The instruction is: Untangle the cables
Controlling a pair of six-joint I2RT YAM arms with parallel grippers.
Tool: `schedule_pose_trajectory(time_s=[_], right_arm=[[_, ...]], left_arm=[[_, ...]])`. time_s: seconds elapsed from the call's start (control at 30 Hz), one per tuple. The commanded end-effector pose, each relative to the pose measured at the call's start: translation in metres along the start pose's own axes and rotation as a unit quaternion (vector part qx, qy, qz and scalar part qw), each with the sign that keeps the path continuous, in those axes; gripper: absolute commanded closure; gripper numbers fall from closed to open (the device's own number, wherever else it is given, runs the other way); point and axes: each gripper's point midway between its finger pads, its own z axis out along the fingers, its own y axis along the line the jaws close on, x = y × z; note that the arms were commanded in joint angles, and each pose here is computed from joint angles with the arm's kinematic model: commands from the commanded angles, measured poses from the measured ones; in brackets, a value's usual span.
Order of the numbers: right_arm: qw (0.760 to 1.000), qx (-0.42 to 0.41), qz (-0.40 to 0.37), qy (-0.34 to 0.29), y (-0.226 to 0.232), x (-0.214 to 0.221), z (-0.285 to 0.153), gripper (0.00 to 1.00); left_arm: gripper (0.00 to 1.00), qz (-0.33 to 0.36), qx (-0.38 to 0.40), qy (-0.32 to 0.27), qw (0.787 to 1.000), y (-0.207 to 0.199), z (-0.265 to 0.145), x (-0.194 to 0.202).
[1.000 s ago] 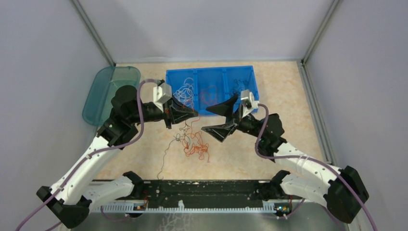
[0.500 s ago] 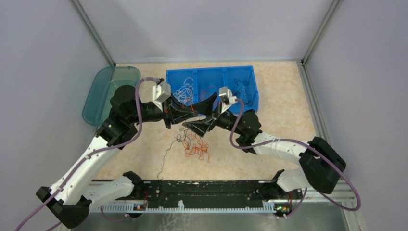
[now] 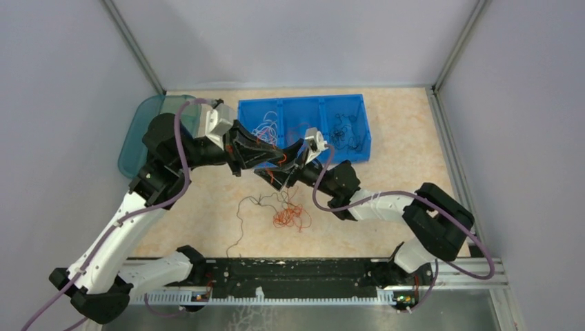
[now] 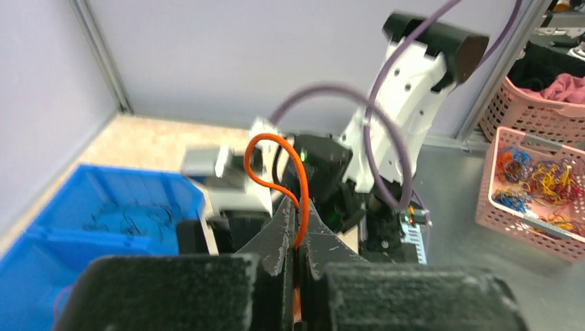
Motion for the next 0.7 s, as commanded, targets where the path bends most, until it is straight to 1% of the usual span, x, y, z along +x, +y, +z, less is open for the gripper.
schedule_pose_trajectory(time_s=[0.0,0.1,0.17,0.3,0.37,0.47,0.67], right_arm=[[1.000,-0.005,0.009,-0.013,0.002,0.010,-0.010,0.40],[1.000,0.010,0.016,0.001,-0.004,0.024,-0.020,0.40],[1.000,0.018,0.019,0.009,-0.007,0.032,-0.026,0.40],[0.999,0.030,0.027,0.024,-0.013,0.046,-0.034,0.45],[0.998,0.035,0.035,0.030,-0.015,0.053,-0.039,0.49],[0.997,0.039,0.045,0.044,-0.018,0.065,-0.044,0.52],[0.994,0.051,0.061,0.069,-0.025,0.090,-0.057,0.53]], left_arm=[[1.00,0.074,-0.001,-0.049,0.996,-0.007,-0.004,-0.056],[1.00,0.133,-0.021,-0.066,0.989,-0.004,-0.008,-0.084],[1.00,0.178,-0.042,-0.080,0.980,0.000,-0.012,-0.103],[1.00,0.266,-0.104,-0.113,0.951,0.009,-0.025,-0.149],[1.00,0.303,-0.125,-0.126,0.936,0.010,-0.031,-0.168],[1.00,0.336,-0.140,-0.143,0.920,0.006,-0.039,-0.190],[1.00,0.385,-0.162,-0.165,0.893,0.001,-0.049,-0.221]])
